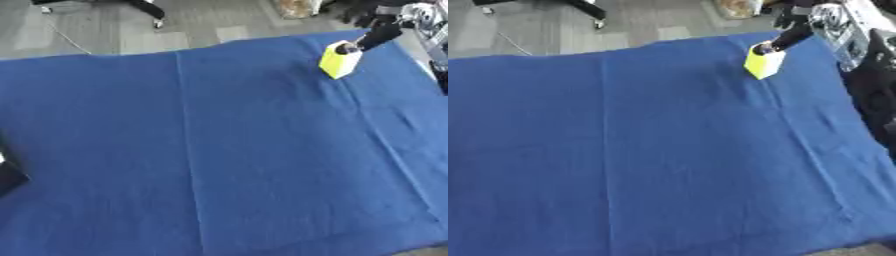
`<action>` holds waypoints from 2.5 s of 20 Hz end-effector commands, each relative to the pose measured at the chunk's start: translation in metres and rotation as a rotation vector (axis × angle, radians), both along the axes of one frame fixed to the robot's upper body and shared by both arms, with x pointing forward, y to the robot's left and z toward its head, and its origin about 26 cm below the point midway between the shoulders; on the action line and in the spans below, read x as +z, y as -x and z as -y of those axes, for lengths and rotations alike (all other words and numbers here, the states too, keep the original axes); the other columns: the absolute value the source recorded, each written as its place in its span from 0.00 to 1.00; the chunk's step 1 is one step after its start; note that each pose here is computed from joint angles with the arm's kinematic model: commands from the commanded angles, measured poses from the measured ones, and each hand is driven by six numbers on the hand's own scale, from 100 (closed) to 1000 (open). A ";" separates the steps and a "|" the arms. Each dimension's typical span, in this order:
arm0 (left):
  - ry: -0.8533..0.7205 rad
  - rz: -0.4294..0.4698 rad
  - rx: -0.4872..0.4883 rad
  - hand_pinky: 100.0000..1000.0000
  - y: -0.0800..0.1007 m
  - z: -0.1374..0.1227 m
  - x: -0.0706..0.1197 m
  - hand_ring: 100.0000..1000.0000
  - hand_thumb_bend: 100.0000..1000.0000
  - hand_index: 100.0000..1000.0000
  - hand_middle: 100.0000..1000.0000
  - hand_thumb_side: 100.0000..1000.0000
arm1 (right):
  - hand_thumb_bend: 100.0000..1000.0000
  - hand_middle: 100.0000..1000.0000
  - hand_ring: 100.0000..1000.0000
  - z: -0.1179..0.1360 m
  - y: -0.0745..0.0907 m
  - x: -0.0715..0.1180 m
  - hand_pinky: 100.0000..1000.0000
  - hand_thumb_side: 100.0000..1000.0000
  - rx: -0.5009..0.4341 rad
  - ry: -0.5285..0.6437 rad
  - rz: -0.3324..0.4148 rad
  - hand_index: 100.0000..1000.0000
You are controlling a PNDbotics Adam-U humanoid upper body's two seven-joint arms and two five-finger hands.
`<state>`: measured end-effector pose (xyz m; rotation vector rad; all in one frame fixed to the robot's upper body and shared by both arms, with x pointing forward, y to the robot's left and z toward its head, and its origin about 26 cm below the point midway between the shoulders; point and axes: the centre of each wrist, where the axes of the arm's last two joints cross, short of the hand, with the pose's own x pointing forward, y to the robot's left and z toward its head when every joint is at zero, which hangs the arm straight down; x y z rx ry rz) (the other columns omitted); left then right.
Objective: Pick up the objects with one hand, pass them to the other hand, and then place them into the box on the other side of the table.
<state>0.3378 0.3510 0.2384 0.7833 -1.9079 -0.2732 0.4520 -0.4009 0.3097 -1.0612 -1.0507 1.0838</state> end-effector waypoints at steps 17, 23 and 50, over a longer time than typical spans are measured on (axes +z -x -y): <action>0.002 0.019 0.010 0.69 0.000 -0.002 0.007 0.58 0.57 0.71 0.58 0.40 | 0.37 0.84 0.90 0.010 -0.001 -0.018 0.85 0.75 -0.189 -0.170 0.122 0.89; 0.006 0.018 0.003 0.69 0.000 -0.001 0.007 0.60 0.56 0.71 0.58 0.41 | 0.39 0.84 0.90 0.011 -0.002 -0.023 0.85 0.77 -0.202 -0.184 0.127 0.89; 0.025 0.012 -0.003 0.69 0.000 0.000 0.002 0.61 0.53 0.71 0.58 0.41 | 0.42 0.82 0.89 0.010 -0.005 -0.031 0.84 0.62 -0.276 -0.179 0.214 0.88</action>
